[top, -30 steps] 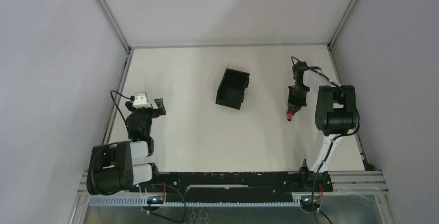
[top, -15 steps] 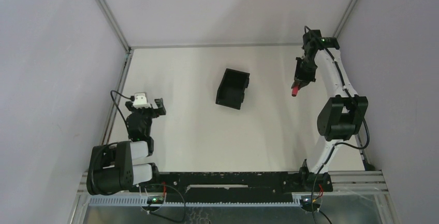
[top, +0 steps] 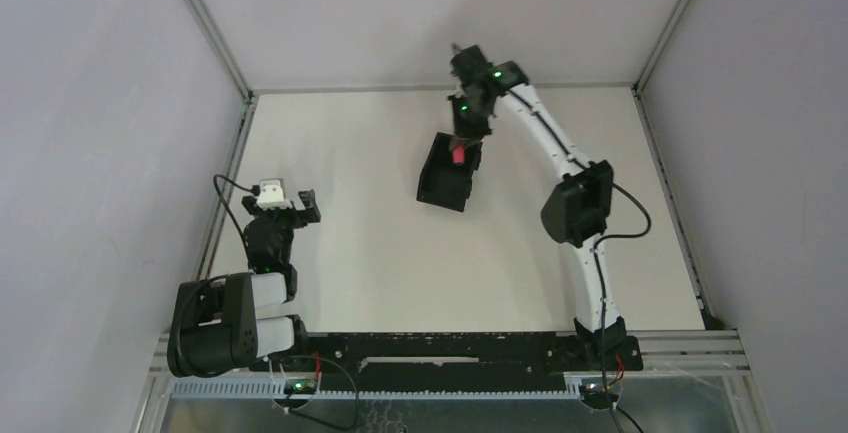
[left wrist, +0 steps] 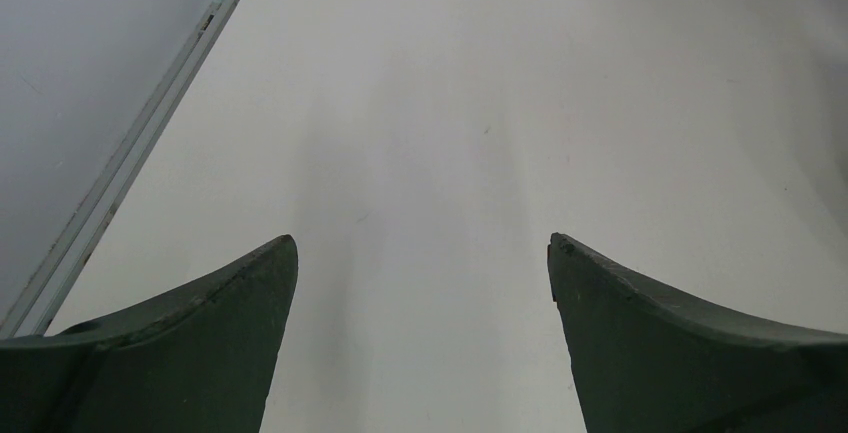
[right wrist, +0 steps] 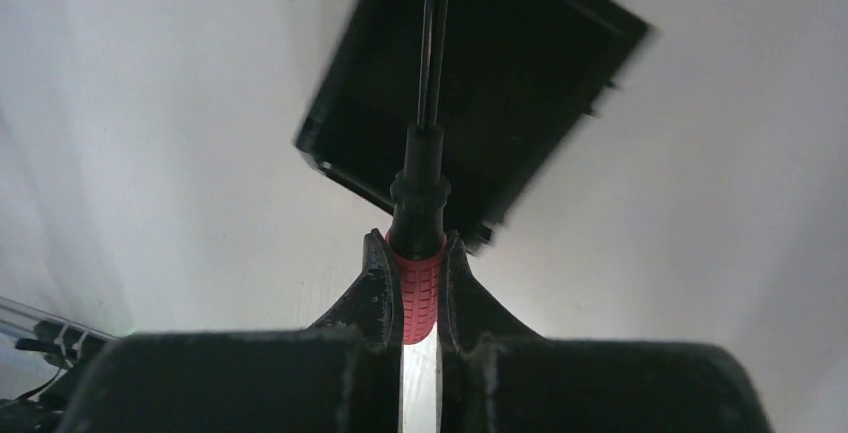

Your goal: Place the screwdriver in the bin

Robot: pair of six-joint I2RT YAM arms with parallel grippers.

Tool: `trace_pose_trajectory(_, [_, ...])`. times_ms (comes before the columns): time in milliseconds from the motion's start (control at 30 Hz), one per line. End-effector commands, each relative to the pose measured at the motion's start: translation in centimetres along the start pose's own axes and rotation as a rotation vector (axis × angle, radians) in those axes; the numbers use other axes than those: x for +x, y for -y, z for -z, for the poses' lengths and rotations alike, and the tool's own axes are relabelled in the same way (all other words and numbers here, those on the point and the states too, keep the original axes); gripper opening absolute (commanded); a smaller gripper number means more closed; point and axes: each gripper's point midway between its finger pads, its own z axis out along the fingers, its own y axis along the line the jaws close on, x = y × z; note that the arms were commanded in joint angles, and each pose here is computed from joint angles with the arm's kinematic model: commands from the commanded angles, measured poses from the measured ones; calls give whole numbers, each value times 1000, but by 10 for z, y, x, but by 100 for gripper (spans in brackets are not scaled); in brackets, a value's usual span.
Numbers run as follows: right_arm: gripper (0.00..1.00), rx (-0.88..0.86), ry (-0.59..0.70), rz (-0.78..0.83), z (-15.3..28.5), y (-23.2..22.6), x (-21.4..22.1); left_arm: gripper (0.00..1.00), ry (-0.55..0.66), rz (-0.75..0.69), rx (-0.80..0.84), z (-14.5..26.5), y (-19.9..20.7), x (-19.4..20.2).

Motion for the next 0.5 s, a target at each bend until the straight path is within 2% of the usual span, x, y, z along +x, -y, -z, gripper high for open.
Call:
trace_pose_trajectory(0, [0, -22, 37, 48, -19, -29, -9, 100, 90, -1, 11, -11, 2, -30])
trace_pose_trajectory(133, [0, -9, -6, 105, -52, -38, 9, 100, 90, -1, 11, -12, 2, -31])
trace_pose_trajectory(267, [0, 100, -81, 156, -81, -21, 38, 100, 92, -1, 11, -12, 2, -31])
trace_pose_trajectory(367, [0, 119, -95, 160, -94, -14, 48, 100, 91, -1, 12, -12, 3, -31])
trace_pose_trajectory(400, [7, 120, -90, 159, -96, -13, 48, 100, 92, -1, 11, -12, 2, -31])
trace_pose_trajectory(467, [27, 113, -80, 158, -98, -14, 46, 100, 91, -2, 11, -12, 2, -31])
